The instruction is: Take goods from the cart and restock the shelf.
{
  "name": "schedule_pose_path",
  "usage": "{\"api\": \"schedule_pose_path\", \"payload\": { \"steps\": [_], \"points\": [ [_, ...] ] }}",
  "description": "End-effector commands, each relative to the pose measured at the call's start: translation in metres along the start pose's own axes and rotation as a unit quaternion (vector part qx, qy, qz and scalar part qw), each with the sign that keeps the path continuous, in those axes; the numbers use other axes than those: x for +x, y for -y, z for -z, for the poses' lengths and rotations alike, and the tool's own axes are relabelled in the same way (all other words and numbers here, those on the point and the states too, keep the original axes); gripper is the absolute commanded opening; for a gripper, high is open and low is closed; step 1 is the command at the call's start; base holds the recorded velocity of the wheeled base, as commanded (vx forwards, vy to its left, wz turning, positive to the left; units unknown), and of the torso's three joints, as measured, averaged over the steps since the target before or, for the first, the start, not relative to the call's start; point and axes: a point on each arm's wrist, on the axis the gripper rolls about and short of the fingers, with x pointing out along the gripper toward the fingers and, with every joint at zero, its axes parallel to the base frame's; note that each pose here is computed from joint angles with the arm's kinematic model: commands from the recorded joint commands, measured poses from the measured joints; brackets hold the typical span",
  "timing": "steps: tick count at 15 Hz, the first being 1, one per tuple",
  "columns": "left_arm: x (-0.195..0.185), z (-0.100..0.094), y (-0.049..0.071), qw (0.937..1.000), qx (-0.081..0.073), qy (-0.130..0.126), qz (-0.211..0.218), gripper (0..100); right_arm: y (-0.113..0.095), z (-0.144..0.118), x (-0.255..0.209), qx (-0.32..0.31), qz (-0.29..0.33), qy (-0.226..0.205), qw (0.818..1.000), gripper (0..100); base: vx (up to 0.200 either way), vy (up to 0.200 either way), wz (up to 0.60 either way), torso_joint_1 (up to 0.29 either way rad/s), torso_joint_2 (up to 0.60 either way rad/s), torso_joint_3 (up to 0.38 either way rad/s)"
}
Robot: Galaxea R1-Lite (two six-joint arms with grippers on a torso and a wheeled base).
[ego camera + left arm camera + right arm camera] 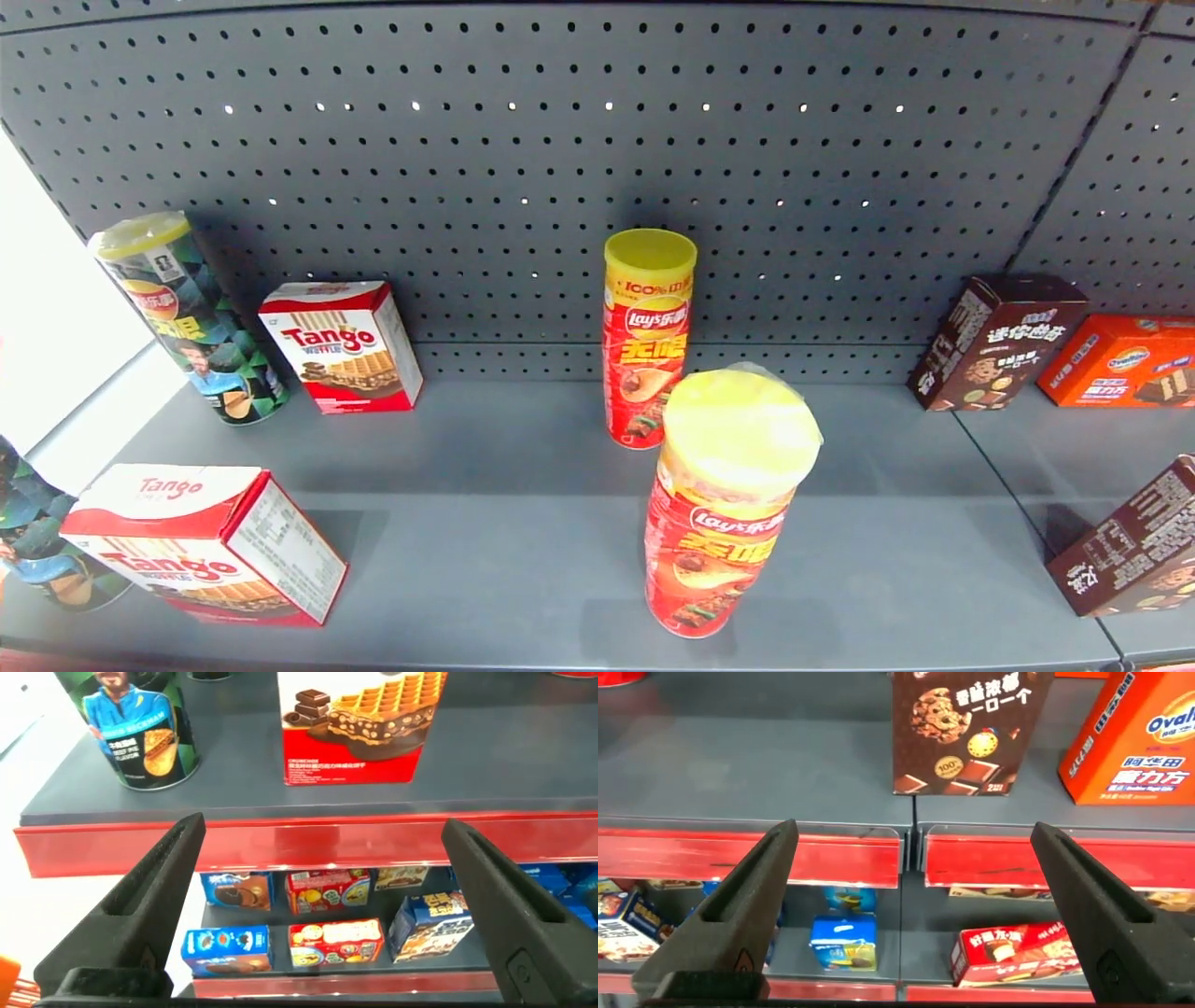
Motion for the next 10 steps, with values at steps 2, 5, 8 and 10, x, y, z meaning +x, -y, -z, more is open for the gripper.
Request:
{"api": "schedule_pose_path", "payload": {
  "steps": [2,5,8,10],
  "points": [
    [0.000,0.000,0.000,1.0000,0.001,-0.001,0.000,100,0.000,0.000,0.000,0.000,0.000,0.000,1.000,100,0.000,0.000,0.00,0.000,0.00,0.000],
    [0.000,0.000,0.000,1.0000,0.001,-0.001,0.001,100,0.000,0.000,0.000,-0.004,0.000,0.000,1.000,100,0.000,0.000,0.00,0.000,0.00,0.000],
    [0.000,0.000,0.000,1.0000,0.001,0.000,0.005,100,0.000,-0.057,-0.007,0.011,-0.002,0.052,0.999,100,0.000,0.000,0.00,0.000,0.00,0.000],
    [0.000,0.000,0.000,1.0000,0.001,0.000,0.007,100,0.002,-0.116,0.011,0.046,-0.026,0.041,0.998,100,0.000,0.000,0.00,0.000,0.00,0.000]
  ]
}}
